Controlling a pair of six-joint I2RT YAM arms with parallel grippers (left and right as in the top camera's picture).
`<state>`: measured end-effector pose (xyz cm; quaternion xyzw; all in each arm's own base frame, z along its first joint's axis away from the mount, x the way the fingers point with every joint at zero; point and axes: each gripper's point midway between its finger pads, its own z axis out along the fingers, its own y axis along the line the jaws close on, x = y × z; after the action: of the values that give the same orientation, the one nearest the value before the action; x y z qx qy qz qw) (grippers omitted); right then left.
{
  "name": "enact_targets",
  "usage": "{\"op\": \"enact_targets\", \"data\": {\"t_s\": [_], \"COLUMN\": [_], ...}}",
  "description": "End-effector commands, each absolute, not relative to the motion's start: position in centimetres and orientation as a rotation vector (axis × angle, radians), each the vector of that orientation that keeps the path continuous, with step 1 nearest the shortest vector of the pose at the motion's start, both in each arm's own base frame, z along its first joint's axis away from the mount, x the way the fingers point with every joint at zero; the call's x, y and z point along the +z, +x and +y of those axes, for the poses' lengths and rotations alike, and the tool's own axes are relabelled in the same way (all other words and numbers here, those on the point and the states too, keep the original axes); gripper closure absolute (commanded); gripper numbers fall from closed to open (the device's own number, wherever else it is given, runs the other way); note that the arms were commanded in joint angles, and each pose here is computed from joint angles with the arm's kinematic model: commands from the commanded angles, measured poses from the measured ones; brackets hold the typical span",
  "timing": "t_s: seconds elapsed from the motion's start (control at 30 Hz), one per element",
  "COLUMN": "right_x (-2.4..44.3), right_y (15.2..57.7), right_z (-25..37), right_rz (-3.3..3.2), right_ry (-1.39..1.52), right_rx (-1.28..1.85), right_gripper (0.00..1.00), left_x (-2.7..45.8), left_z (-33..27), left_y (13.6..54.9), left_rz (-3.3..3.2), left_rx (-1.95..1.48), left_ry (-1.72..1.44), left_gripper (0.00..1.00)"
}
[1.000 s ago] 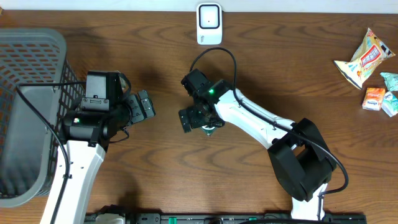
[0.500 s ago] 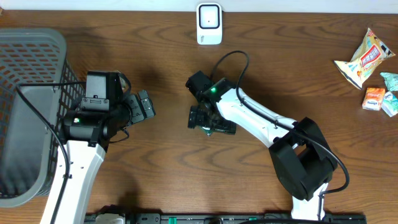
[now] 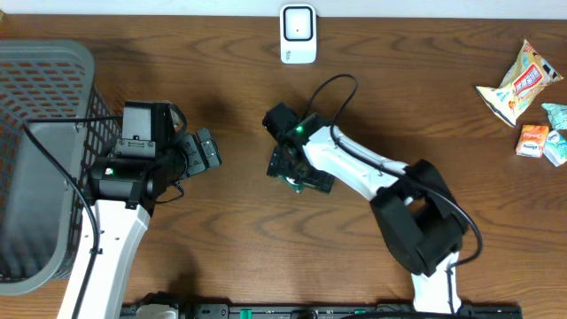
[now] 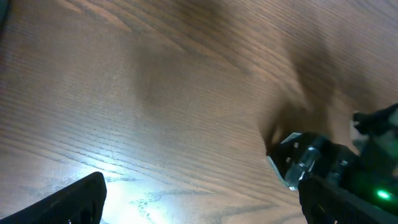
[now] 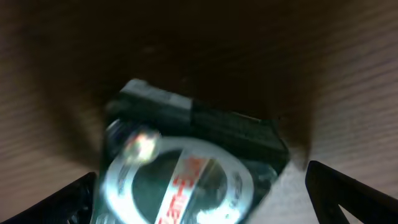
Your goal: Scan the item barcode
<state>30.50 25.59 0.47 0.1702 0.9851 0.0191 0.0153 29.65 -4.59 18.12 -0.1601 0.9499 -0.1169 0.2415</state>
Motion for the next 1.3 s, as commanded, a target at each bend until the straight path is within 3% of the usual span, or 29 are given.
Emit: {"op": "enact_targets", "data": {"t_s": [0.0, 0.1, 0.27, 0.4, 0.7, 0.93, 1.27], "right_x": [-1.0, -1.3, -1.2, -0.8, 1.9, 6.1, 12.3], "right_y": [30.6, 30.4, 30.3, 30.4, 31.4, 31.3, 31.4], "right_z": [24.8, 24.9, 25.0, 25.1, 26.4, 29.7, 30.6], "right_rz": [3.053, 3.060, 3.092, 3.127, 3.089, 2.874, 2.540], "right_ry": [0.594, 0.583, 0.401, 0.150, -0.305, -0.812, -0.905], "right_rx": [-0.023, -0.036, -0.036, -0.003, 0.235, 0.768, 1.498], "right_gripper": [0.01, 0.18, 0.21, 0.31, 0.30, 0.28, 0.27], "left_x": [18.3, 18.3, 18.3, 18.3, 18.3, 18.3, 18.3], "left_z": [-4.2, -4.2, -4.2, -4.2, -4.2, -4.2, -4.2], "left_y": [29.8, 29.8, 29.8, 29.8, 29.8, 29.8, 29.8], "left_rz": [2.590, 2.590, 2.589, 2.589, 2.589, 2.589, 2.590], "left_rx": [-0.301, -0.302, -0.302, -0.301, -0.302, -0.302, -0.302], "left_ry": [-0.445, -0.445, -0.445, -0.445, -0.445, -0.445, -0.445], "left_gripper": [0.02, 0.02, 0.02, 0.02, 0.02, 0.02, 0.02]}}
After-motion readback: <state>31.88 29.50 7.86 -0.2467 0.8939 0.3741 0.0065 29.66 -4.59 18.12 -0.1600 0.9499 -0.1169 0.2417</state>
